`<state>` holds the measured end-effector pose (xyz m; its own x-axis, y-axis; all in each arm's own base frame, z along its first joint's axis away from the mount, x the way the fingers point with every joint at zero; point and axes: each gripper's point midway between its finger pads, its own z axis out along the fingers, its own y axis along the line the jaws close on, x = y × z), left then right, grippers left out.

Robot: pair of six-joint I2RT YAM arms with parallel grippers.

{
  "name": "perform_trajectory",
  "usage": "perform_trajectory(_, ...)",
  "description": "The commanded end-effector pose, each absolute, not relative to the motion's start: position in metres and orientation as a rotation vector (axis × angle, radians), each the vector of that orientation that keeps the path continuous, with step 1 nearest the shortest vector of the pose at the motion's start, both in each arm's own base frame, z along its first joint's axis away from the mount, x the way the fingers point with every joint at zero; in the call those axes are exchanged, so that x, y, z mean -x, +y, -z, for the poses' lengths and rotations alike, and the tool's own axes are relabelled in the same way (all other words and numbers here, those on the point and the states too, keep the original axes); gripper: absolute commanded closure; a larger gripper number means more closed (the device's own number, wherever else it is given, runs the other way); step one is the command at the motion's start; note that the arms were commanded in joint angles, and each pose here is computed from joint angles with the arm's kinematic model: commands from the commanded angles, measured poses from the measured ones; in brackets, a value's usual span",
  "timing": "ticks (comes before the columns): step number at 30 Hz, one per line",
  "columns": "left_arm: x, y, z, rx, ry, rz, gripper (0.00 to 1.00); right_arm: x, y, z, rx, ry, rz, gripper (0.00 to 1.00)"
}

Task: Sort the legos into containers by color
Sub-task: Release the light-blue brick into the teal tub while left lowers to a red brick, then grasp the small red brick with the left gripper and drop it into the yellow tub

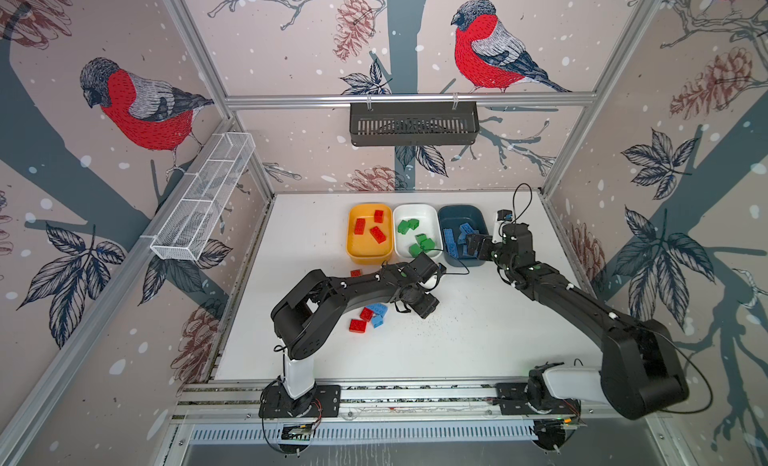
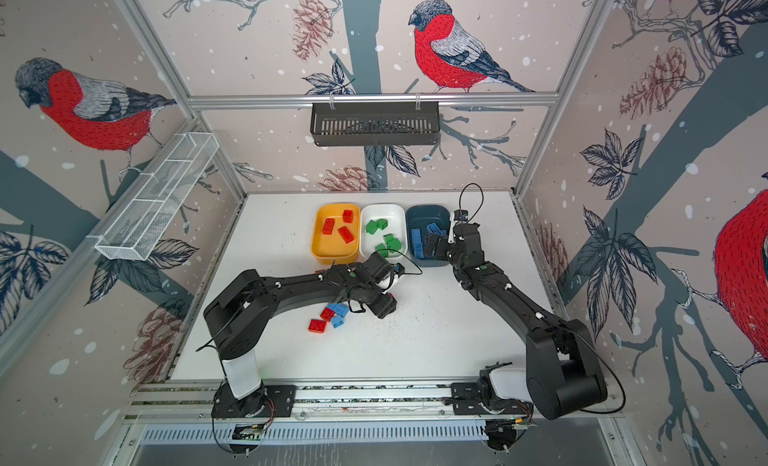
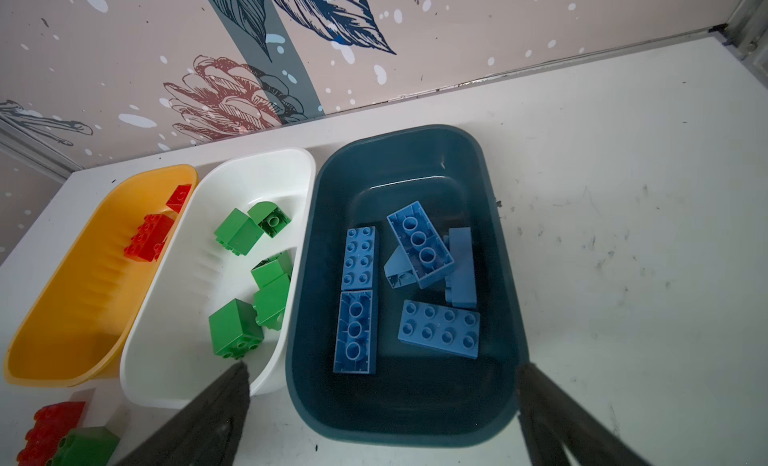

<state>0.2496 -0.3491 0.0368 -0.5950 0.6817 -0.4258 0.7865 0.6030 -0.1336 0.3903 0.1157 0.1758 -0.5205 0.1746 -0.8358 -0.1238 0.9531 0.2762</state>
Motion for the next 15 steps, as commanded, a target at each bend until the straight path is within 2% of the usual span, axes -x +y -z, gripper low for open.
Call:
perform_trajectory(1, -0.252, -0.349, -0.034, -1.201, 2.492, 0.417, 0.41, -0.389, 0.112, -0.191, -0.088, 2.032, -0.386, 0.0)
perform_trajectory(9, -0.26, -0.349, -0.029, -1.163, 2.483, 0.379, 0.62, -0.378, 0.094, -0.202, -0.208, 1.956, -0.375, 0.0)
perform_trajectory(15, -0.266, -0.348, -0.039, -1.119, 2.445, 0.394, 0.7, -0.37, 0.098, -0.202, -0.19, 1.958, -0.431, 0.0)
